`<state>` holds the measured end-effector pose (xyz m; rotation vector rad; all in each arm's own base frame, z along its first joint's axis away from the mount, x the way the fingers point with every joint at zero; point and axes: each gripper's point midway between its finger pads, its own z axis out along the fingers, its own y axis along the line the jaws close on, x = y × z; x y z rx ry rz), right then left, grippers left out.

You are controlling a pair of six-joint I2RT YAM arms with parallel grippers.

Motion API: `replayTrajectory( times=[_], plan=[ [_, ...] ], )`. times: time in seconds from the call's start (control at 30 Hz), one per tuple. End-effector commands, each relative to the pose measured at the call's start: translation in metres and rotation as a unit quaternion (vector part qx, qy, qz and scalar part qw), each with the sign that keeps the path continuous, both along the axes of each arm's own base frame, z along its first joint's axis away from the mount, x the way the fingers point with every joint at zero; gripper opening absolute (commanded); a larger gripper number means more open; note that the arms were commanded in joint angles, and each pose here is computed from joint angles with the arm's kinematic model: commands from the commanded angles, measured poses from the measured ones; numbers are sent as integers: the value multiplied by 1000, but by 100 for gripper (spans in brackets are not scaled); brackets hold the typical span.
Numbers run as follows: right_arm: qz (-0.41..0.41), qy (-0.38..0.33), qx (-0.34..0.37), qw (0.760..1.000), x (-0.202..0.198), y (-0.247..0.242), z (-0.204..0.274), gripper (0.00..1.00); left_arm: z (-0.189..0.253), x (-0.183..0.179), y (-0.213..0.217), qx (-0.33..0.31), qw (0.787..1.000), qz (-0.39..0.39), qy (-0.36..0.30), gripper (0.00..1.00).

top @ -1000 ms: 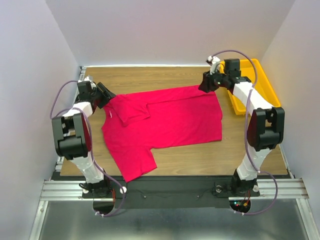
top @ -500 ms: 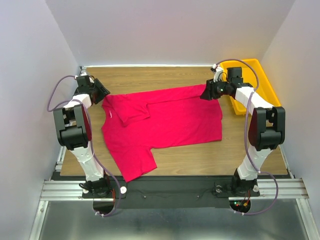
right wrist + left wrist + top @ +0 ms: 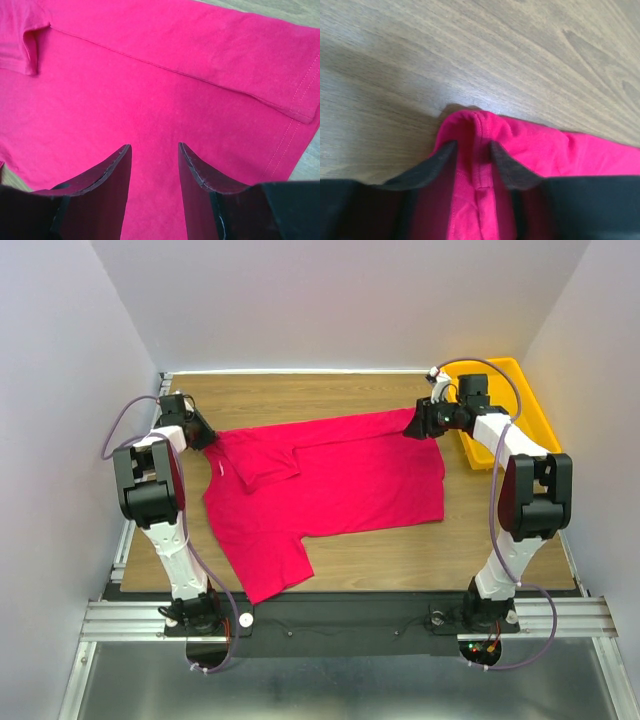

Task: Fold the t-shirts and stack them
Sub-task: Fold the tshirt

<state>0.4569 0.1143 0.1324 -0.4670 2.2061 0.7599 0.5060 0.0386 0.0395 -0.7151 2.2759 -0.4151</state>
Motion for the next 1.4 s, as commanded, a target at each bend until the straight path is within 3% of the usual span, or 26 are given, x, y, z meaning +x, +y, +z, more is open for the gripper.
replayTrajectory(
  times=[0.0,0.1,0.23,0.57,0.63,0.67,0.8,0.9,1.1,1.3,1.33,1.37],
  plan=[
    [-3,-30,-4,1000,1,-4,16,48,23,17,4,8,999,-7,-32,28],
    [-11,-30,-19,999,2,-9,9,48,25,21,5,5,999,-5,-35,13],
    [-27,-23,-29,999,6,-23,0,48,28,26,11,4,999,2,-40,0],
    [-45,-16,-47,998,16,-33,-13,48,23,31,23,-5,999,9,-35,0],
    [-47,-17,-51,997,18,-35,-13,48,21,32,23,-6,999,9,-33,9],
    [-47,-20,-52,997,20,-35,-12,48,23,32,25,-4,999,9,-34,18],
    [-36,-31,-55,997,18,-34,-7,48,38,36,26,-1,999,3,-50,41],
    [13,-38,-14,999,5,-15,5,48,58,34,28,12,998,1,-68,50],
    [165,20,46,985,-61,102,-4,48,115,-10,22,33,993,9,-113,55],
    [210,67,83,972,-60,192,-3,48,124,-62,-7,2,990,-21,-138,58],
    [187,109,76,973,-61,210,-21,48,124,-77,-14,-2,989,-25,-143,58],
    [180,98,80,975,-49,223,-9,48,124,-84,-15,-4,989,-24,-144,60]
  ],
)
